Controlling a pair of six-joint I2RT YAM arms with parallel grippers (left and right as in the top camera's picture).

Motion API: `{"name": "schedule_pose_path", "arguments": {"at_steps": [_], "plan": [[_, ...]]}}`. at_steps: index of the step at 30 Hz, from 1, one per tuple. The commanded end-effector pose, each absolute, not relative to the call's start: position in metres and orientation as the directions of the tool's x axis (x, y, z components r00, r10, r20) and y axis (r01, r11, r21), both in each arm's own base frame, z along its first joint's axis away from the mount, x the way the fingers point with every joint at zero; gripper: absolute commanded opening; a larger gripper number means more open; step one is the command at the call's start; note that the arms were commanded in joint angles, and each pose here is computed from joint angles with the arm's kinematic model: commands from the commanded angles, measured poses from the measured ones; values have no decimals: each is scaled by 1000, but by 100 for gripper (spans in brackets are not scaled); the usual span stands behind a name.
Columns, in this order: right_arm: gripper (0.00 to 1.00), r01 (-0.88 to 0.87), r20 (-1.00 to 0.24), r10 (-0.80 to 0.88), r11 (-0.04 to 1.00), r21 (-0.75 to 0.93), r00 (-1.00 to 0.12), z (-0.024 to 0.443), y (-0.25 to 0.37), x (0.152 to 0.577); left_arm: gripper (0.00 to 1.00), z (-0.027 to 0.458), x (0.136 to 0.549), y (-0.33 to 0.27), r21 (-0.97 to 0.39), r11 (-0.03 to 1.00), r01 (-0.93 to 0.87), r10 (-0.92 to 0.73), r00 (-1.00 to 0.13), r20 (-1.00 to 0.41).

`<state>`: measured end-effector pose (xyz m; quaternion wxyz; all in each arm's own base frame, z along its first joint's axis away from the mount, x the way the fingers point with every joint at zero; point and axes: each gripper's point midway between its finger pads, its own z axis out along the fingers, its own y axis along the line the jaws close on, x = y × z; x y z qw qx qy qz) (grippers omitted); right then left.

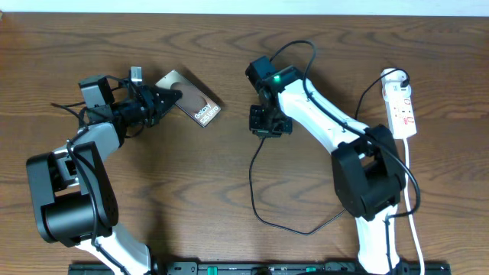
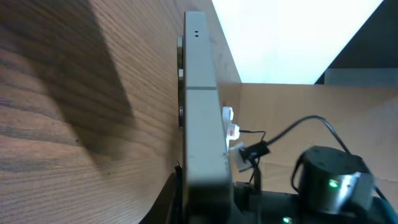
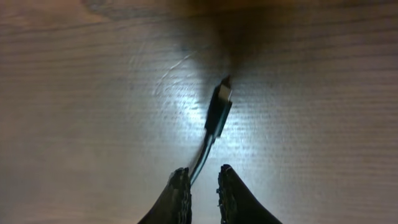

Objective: Plug charger to phone and switch on socket

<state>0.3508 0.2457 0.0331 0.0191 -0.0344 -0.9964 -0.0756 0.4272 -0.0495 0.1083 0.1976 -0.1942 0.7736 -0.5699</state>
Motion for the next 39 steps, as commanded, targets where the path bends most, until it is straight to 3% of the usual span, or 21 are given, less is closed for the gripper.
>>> {"name": "schedule_pose_path", "arguments": {"at_steps": [1, 24, 27, 30, 34, 37, 39], "plan": [[13, 101, 67, 93, 988, 120, -993, 16, 246, 349, 7, 121, 427, -53, -965, 260, -19, -492, -863, -116], [10, 127, 143, 117, 990, 62, -983, -11, 238, 337, 7, 122, 426, -53, -967, 256, -16, -488, -865, -115], [21, 128, 161, 119, 990, 50, -980, -11, 236, 332, 7, 122, 426, -53, -967, 256, -16, -488, -865, -115], [54, 129, 165, 119, 991, 48, -979, -11, 235, 331, 7, 122, 426, -53, -967, 256, -16, -488, -865, -115], [73, 129, 164, 119, 991, 48, -979, -11, 235, 331, 7, 122, 426, -53, -967, 256, -16, -488, -865, -115], [73, 130, 169, 119, 990, 56, -978, -11, 237, 331, 7, 122, 426, -53, -967, 256, -16, -488, -865, -115], [64, 131, 177, 117, 989, 70, -977, -10, 240, 330, 7, 122, 426, -53, -966, 256, -16, -488, -865, -115]]}}
